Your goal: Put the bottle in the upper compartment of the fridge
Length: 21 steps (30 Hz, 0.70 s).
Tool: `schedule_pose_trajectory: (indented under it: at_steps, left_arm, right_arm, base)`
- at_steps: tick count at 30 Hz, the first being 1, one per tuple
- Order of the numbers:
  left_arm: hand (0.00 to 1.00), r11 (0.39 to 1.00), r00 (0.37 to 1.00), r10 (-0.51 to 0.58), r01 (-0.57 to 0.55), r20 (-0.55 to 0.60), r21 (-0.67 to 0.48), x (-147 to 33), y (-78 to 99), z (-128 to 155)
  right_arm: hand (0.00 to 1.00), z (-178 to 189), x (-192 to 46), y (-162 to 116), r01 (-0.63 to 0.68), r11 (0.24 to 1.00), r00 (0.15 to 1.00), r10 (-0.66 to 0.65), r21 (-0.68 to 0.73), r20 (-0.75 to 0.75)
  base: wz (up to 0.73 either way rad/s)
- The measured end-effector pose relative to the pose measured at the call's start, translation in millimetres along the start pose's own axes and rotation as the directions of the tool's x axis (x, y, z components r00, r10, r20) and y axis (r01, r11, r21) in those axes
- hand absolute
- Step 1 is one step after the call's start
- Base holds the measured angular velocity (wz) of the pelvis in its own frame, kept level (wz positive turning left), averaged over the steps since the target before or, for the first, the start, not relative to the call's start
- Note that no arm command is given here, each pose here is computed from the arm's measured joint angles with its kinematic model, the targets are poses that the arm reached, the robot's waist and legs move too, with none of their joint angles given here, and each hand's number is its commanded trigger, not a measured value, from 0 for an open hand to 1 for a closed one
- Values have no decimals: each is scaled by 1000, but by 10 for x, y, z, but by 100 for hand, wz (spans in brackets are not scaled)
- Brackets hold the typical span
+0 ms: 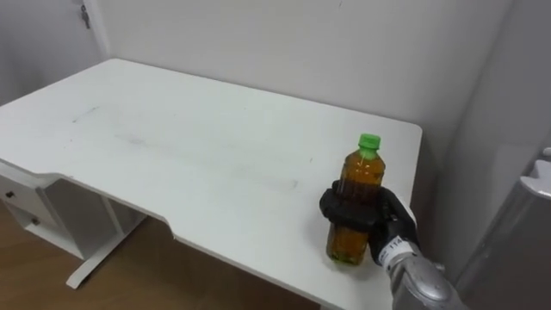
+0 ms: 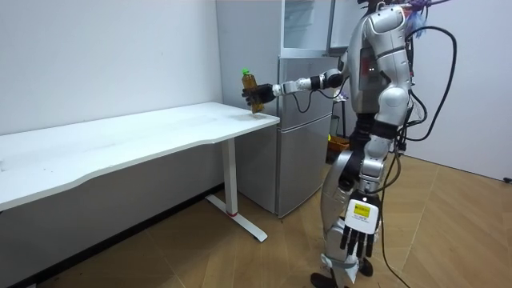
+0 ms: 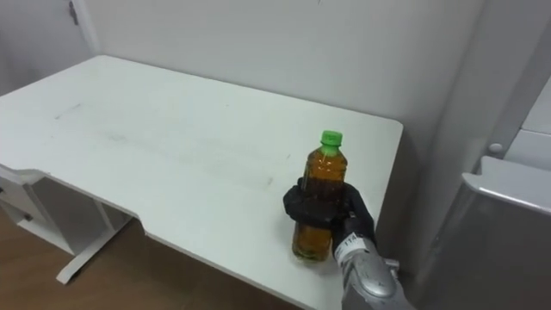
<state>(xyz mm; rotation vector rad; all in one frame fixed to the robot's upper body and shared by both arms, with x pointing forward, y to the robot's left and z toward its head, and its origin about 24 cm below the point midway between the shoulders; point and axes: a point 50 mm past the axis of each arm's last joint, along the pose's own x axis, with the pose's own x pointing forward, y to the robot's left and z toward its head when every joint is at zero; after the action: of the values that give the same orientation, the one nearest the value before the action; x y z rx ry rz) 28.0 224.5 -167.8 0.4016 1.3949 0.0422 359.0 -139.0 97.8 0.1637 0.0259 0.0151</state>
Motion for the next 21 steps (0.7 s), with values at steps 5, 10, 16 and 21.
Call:
schedule_pose_trajectory:
  at_steps: [5, 10, 16, 21]
  left_arm:
    - [0, 1000, 1000, 14, -15, -2, -18, -2, 50, -34]
    - [0, 996, 999, 23, -27, -37, -90, -13, 78, -162]
    - [0, 992, 998, 42, -47, -43, -119, -16, 127, -189]
    - [0, 991, 997, 49, -57, -63, -121, -29, 155, -271]
  right_arm:
    - [100, 402, -68, 111, -92, 996, 984, 93, -17, 154]
    - [100, 639, -218, 183, -154, 988, 952, 157, -32, 262]
    - [100, 859, -330, 206, -183, 978, 923, 207, -102, 325]
    - [100, 1057, -428, 235, -190, 977, 887, 212, -95, 410]
  base:
    - [-5]
    - [-10]
    - [-8]
    - [-6]
